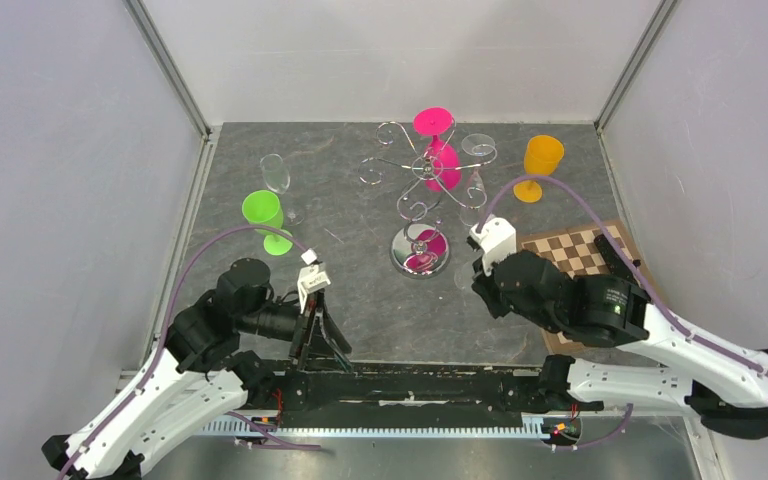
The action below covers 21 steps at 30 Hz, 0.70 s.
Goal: Take the wine glass off the wine glass rack
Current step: Place the wine glass at the center of the board.
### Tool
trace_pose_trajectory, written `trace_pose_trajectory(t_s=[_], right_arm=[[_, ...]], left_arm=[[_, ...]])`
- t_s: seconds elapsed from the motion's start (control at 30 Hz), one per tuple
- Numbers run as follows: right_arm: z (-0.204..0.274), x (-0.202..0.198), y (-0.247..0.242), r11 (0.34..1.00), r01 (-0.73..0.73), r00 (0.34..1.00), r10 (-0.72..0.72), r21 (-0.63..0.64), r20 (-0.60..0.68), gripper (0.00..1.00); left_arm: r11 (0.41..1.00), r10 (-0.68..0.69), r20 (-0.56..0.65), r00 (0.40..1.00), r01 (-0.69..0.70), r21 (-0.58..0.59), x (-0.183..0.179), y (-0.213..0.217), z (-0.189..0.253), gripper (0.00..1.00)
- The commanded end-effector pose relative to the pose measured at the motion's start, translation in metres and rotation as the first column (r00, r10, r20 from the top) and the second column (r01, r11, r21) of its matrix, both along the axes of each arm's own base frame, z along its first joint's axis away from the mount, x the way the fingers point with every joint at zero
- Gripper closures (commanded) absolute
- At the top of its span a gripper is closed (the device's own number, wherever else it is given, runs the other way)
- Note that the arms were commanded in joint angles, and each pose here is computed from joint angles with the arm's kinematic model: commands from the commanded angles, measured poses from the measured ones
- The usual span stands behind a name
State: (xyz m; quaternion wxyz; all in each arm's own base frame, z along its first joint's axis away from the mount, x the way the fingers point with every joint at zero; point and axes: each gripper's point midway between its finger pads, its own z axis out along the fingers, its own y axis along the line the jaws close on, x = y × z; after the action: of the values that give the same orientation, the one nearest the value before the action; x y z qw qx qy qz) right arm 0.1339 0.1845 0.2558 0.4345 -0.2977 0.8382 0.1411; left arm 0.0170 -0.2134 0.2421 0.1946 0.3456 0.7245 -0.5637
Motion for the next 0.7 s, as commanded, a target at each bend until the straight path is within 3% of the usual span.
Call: trace_pose_trajectory(t_s=[0.0, 0.13, 0.67], right_arm=[[0.020, 0.033, -0.011, 0.995, 0.086, 0.995, -0.088, 0.056, 0.039, 1.00], [0.002, 0.055, -0.023, 0.989, 0.143, 0.990, -0.143, 0.033, 0.003, 1.00], [0.025, 0.149, -0.111, 0.894, 0.441, 0.893, -0.445, 0.073, 0.060, 1.00]], left_arm=[[0.999, -0.013, 0.039, 0.999, 0.015, -0.048, -0.001, -0.001, 0.009, 0.37], [0.998, -0.010, 0.047, 0.999, 0.013, -0.053, -0.001, 0.000, 0.010, 0.37], [0.998, 0.055, 0.042, 0.998, -0.055, -0.014, 0.010, -0.001, 0.000, 0.37]])
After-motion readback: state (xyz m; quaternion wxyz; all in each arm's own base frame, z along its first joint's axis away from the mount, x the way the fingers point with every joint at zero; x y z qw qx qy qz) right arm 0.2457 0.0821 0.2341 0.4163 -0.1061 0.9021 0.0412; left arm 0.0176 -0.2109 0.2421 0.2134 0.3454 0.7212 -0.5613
